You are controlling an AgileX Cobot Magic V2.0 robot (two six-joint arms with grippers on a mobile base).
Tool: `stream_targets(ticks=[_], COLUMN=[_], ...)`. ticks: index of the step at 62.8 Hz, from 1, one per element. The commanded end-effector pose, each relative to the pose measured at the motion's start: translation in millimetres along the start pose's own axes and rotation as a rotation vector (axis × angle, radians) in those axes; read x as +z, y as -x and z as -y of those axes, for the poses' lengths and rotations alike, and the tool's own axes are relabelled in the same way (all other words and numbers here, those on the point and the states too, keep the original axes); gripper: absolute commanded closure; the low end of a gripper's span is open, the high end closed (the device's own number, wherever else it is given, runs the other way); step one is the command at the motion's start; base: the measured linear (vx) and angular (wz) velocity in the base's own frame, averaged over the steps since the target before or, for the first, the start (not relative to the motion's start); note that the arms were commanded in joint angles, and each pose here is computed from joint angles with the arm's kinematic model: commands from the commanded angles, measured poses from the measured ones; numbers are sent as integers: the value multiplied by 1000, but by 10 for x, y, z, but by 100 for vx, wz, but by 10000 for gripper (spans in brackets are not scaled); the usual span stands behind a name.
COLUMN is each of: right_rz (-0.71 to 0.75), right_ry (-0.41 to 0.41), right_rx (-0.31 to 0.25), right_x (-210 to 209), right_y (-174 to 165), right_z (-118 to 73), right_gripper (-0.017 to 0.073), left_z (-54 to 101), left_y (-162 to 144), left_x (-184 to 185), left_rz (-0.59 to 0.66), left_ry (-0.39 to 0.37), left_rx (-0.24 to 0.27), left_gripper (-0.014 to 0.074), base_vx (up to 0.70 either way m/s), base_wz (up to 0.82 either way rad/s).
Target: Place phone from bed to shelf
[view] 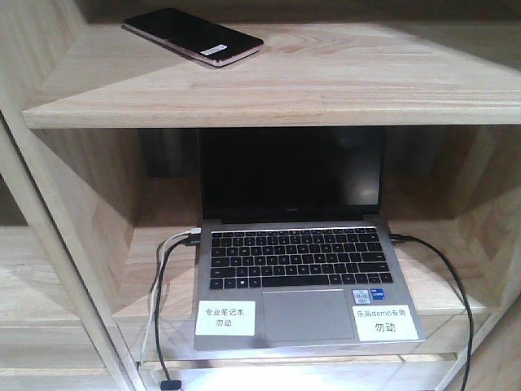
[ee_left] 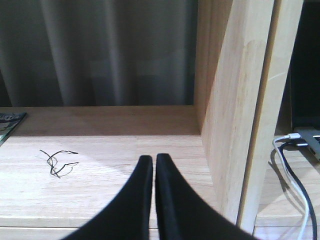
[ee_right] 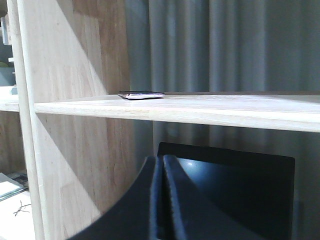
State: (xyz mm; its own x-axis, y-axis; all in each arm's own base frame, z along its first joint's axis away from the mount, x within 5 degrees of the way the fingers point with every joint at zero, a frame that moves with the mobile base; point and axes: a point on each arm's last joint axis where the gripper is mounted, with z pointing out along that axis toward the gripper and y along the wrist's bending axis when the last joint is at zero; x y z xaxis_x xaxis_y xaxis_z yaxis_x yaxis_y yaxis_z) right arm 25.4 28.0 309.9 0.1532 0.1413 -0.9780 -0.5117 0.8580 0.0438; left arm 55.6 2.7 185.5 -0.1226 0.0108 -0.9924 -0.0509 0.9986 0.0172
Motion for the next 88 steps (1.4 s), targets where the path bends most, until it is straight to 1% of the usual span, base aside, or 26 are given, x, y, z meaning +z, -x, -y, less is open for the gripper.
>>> stream_targets(ticks=[1,13,18,21,27,28,29,30,32,34,35,40,42,43,52,56,64,74,82,88], right_rz=[58,64,63,67,66,62,60,55,50,44,43,37,35,33,33,32,6,-41,-70,-102], right_ry=[-39,-45,-51,-62,-87,-93,-96,-103,-111,-124,-129,-158,-173,-180,-244,-281,-386,-517,-591,-626], right_rx=[13,13,-7,-15,-3,-14,2,-10,-6,0,20,33,30,16,5,-17,-39,-42,-37,-32], right_x=[4,3,3,2,1,0,0,0,-1,-2,-2,-6,-8,-9,-11,-14,-23,-45,-85,-109], right_y=[120,126,125,129,128,124,122,118,113,107,105,98,96,96,95,95,56,-181,-400,-576], right_z=[31,37,42,52,75,79,83,89,97,108,113,140,152,158,195,207,247,326,373,408], right_gripper=[564,564,564,564,564,564,564,564,564,564,564,564,564,564,564,564,564,564,564,564], left_z=[-2,-2,-2,-2,-2,-2,-2,-2,-2,-2,-2,-2,-2,-2,-2,-2,-2,-2,-2,-2], left_y=[43,43,43,43,43,43,43,43,43,43,43,43,43,43,43,43,43,43,43,43], left_x=[-3,-3,-3,-3,-3,-3,-3,-3,-3,-3,-3,-3,-3,-3,-3,-3,-3,-3,-3,-3], left_rz=[71,71,71,71,71,71,71,71,71,71,71,71,71,71,71,71,71,71,71,71], left_ry=[3,3,3,3,3,3,3,3,3,3,3,3,3,3,3,3,3,3,3,3], left_rx=[-9,-9,-9,-9,-9,-9,-9,-9,-9,-9,-9,-9,-9,-9,-9,-9,-9,-9,-9,-9], left_gripper=[592,592,592,592,592,592,592,592,592,592,592,592,592,592,592,592,592,592,592,592], base_vx=[0,0,0,0,0,0,0,0,0,0,0,0,0,0,0,0,0,0,0,0], base_wz=[0,0,0,0,0,0,0,0,0,0,0,0,0,0,0,0,0,0,0,0])
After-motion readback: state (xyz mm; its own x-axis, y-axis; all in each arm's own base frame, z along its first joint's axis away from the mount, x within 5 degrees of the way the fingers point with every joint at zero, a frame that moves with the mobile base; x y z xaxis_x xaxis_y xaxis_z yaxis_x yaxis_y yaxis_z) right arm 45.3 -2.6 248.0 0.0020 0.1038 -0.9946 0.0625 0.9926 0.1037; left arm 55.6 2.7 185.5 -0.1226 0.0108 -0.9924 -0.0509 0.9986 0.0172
